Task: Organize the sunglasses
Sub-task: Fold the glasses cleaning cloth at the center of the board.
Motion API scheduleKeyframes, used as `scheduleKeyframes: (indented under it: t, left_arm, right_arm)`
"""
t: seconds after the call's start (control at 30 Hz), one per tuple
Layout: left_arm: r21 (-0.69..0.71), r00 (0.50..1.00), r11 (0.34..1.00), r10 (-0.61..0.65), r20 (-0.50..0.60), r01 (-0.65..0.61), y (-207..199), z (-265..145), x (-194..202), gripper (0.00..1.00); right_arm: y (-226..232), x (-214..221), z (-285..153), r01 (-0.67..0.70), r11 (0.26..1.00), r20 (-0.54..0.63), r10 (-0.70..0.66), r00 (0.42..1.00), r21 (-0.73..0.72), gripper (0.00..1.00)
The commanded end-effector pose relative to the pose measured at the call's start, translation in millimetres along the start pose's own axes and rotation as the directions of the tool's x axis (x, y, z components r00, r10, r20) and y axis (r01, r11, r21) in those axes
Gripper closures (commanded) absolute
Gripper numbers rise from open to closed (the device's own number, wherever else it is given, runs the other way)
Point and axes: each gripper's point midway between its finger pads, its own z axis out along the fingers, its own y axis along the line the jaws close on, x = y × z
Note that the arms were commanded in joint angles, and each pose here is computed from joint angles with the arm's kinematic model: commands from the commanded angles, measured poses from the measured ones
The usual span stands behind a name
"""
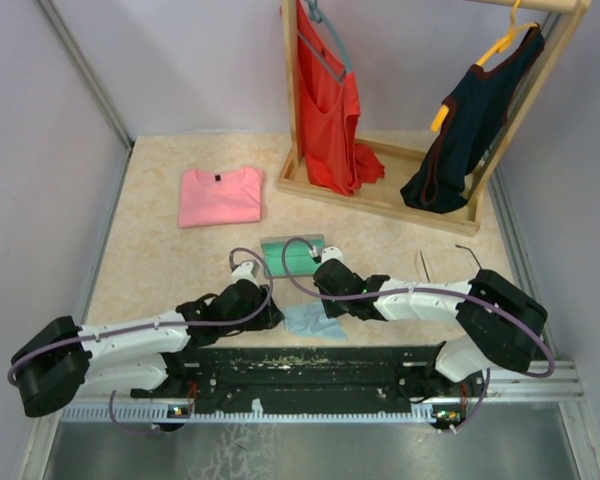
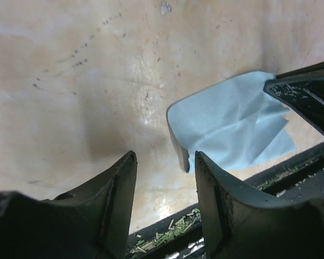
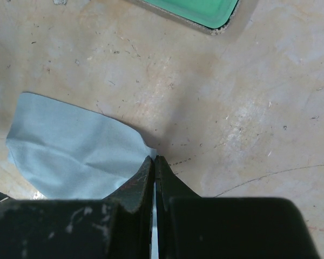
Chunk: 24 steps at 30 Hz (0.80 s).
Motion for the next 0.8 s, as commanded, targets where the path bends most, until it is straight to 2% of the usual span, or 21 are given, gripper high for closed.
scheduleKeyframes:
  t: [0.0, 0.3, 0.77]
  left_arm:
    - [-0.077, 0.995, 0.995, 0.064, 0.083, -0.058, 4, -2, -28, 0.47]
    - [-0.135, 0.985, 0.976, 0.175, 0.009, -0.172, -4, 16, -32, 0.62]
    - [-0.148, 0.972, 0.961, 0.226, -0.058, -0.232, -13, 28, -25, 0.66]
  right_arm:
    - [8, -18, -5, -0.005, 1.0, 0.055, 0.006, 0.998, -0.018, 1.0]
    - [8, -20, -5, -0.022, 1.0, 0.061, 0.023, 0.998, -0.017, 1.0]
    - [7, -18, -3, -0.031, 0.999, 0.061, 0.032, 0.998, -0.017, 1.0]
